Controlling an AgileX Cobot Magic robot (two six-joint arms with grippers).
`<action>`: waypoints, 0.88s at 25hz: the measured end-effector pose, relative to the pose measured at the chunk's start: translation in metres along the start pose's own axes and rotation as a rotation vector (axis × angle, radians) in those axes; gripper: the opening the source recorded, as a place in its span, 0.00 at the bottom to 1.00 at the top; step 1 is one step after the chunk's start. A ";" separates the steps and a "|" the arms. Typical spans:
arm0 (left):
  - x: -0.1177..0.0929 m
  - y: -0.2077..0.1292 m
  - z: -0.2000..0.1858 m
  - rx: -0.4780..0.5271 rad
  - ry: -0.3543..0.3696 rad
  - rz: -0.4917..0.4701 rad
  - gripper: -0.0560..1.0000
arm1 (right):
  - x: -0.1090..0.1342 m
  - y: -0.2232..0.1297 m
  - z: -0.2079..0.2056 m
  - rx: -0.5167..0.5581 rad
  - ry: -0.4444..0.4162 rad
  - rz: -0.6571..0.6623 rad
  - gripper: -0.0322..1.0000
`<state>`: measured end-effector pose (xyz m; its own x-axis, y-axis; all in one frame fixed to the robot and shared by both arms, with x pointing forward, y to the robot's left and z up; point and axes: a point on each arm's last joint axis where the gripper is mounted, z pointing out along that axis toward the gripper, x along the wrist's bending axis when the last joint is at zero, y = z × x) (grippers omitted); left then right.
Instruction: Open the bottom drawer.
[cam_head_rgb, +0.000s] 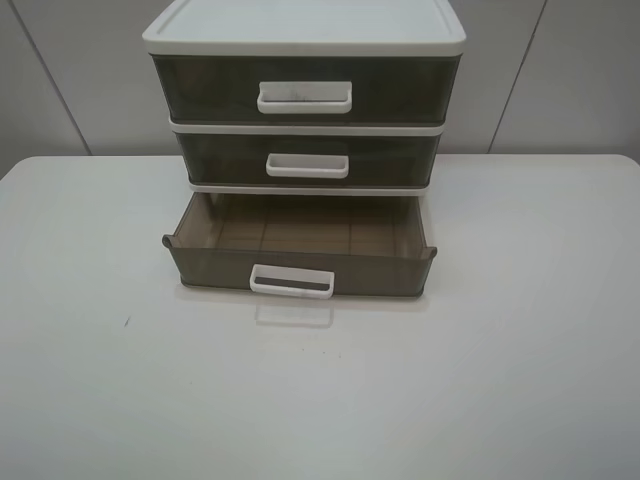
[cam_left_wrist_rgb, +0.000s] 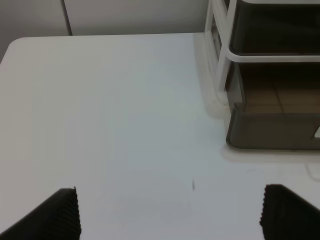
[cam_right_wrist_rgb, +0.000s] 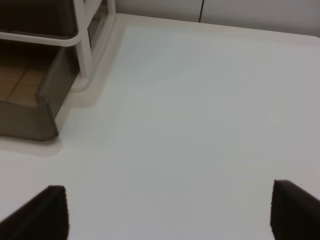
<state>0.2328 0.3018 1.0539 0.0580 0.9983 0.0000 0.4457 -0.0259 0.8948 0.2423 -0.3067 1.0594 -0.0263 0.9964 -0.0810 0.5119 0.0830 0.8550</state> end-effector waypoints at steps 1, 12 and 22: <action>0.000 0.000 0.000 0.000 0.000 0.000 0.76 | 0.000 0.000 0.000 -0.010 -0.007 0.001 0.80; 0.000 0.000 0.000 0.000 0.000 0.000 0.76 | -0.001 -0.007 -0.010 -0.083 -0.092 0.037 0.80; 0.000 0.000 0.000 0.000 0.000 0.000 0.76 | 0.000 -0.007 -0.010 -0.083 -0.076 0.023 0.80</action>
<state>0.2328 0.3018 1.0539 0.0580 0.9983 0.0000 0.4457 -0.0259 0.8948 0.2299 -0.3070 1.0588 0.0516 0.9940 -0.0968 0.4390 0.0645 0.8962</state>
